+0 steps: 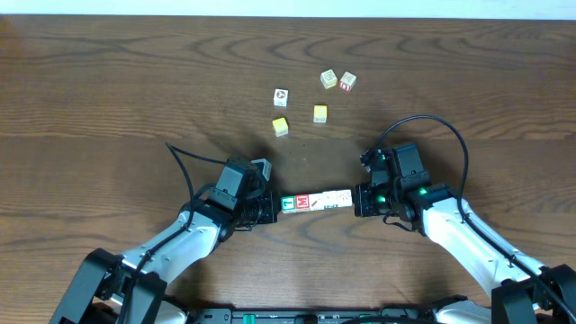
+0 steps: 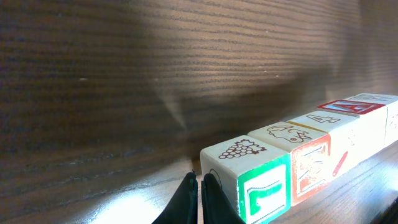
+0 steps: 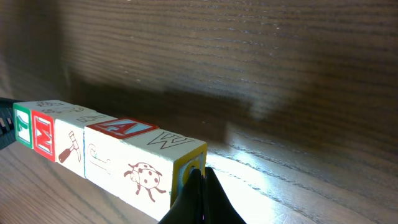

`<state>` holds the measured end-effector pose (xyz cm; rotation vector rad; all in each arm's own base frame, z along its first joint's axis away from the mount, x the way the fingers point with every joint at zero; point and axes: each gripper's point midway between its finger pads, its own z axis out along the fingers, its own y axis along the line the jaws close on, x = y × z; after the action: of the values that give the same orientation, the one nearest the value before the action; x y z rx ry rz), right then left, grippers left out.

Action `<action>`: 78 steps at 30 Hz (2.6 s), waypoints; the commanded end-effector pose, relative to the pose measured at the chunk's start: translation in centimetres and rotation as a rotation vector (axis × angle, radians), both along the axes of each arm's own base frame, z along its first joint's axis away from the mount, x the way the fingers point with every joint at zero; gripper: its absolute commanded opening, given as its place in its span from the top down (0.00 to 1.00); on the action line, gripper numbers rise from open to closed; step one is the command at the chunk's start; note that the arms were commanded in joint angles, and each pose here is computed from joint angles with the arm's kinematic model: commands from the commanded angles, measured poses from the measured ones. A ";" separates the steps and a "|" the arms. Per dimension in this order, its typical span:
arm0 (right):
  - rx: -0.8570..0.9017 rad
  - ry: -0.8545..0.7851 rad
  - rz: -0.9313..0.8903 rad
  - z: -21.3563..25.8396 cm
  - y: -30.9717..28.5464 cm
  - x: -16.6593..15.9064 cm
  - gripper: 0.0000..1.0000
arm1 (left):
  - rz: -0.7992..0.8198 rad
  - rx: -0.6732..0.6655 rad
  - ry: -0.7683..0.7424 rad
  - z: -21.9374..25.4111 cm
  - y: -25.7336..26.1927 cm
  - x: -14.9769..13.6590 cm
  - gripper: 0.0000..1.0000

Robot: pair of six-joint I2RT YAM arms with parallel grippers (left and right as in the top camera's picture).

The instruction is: Lift 5 blocks

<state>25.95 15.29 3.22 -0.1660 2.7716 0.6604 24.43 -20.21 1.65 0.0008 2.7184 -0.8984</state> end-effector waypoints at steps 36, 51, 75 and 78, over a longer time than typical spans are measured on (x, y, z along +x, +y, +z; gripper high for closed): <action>0.179 0.028 0.125 3.8 4.3 -1.2 0.99 | -0.104 -0.183 -0.086 6.0 -3.7 0.9 0.93; 0.146 0.018 0.122 3.4 3.8 -1.0 0.99 | -0.105 -0.182 -0.085 6.0 -3.7 0.9 0.93; 0.134 0.001 0.125 4.3 3.9 -0.4 0.99 | -0.142 -0.188 -0.078 5.9 -3.9 0.3 0.93; 0.134 0.001 0.125 4.3 3.9 -0.4 0.99 | -0.156 -0.191 -0.083 6.0 -4.0 0.2 0.93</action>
<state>26.69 14.75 4.60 -0.1591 2.7955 0.5902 24.93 -20.72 3.60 0.0283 2.6734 -0.9439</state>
